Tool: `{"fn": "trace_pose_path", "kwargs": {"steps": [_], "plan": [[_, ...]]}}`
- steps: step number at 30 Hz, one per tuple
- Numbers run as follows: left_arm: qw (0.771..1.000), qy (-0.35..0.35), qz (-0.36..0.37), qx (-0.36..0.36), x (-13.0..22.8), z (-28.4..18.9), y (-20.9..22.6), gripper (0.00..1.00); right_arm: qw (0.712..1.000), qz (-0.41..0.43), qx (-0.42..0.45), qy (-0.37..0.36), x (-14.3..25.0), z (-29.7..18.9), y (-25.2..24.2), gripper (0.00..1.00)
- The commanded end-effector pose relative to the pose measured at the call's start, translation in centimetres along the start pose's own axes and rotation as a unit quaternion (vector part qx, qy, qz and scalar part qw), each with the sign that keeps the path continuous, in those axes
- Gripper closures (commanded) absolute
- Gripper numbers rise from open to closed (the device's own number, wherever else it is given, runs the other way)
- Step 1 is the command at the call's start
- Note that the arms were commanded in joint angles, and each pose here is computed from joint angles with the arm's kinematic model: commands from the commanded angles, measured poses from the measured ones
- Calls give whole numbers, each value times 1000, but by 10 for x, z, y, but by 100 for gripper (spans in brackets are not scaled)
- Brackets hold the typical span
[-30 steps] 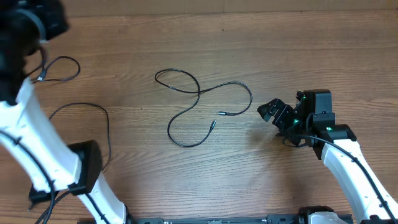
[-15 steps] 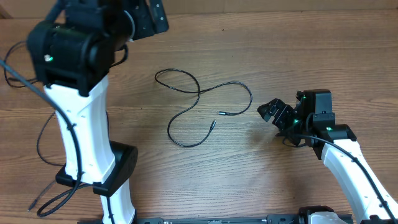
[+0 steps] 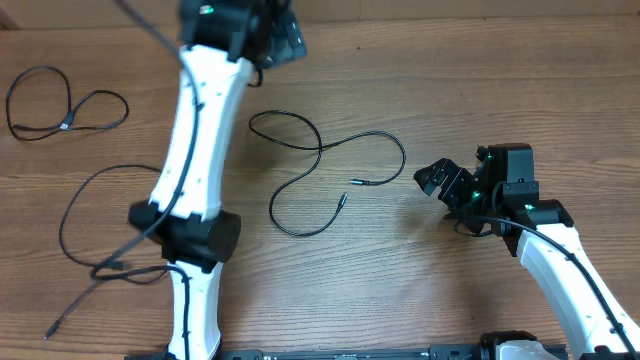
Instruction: Untangle cables
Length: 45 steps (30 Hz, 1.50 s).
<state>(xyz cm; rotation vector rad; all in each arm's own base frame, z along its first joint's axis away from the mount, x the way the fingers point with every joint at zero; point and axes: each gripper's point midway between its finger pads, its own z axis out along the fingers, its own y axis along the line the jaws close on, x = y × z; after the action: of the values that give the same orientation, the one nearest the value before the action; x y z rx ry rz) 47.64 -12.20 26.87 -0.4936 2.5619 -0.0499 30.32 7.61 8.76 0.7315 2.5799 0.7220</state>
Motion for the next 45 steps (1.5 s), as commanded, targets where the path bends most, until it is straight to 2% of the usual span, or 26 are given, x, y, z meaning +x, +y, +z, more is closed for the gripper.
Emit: {"fn": "trace_pose_path", "kwargs": {"steps": [1, 8, 14, 18, 29, 32, 38, 45], "plan": [[997, 34, -36, -59, 29, 40, 5, 0, 1000, -4, -4, -8, -5, -2, 5, 0], [992, 58, 6, -111, 72, 87, 4, 0, 1000, -5, -4, -8, -5, -2, 5, 0], [984, 72, -49, -156, 101, 98, 13, 0, 1000, -4, -4, -8, -5, -2, 5, 0], [982, 77, -49, -162, 106, 100, 16, 0, 1000, -5, -4, -8, -5, -2, 5, 0], [986, 64, -29, -151, 117, 126, 11, 0, 1000, -5, -4, -8, -5, -2, 5, 0], [990, 58, -32, -122, 120, 127, 3, 0, 1000, -5, -4, -8, -5, -2, 5, 0], [999, 14, -37, -36, 109, 103, -17, 0, 1000, -5, -4, -8, -5, -2, 5, 0], [998, -11, -65, -20, 108, 78, 7, 0, 1000, -5, -4, -8, -5, -2, 5, 0]]}}
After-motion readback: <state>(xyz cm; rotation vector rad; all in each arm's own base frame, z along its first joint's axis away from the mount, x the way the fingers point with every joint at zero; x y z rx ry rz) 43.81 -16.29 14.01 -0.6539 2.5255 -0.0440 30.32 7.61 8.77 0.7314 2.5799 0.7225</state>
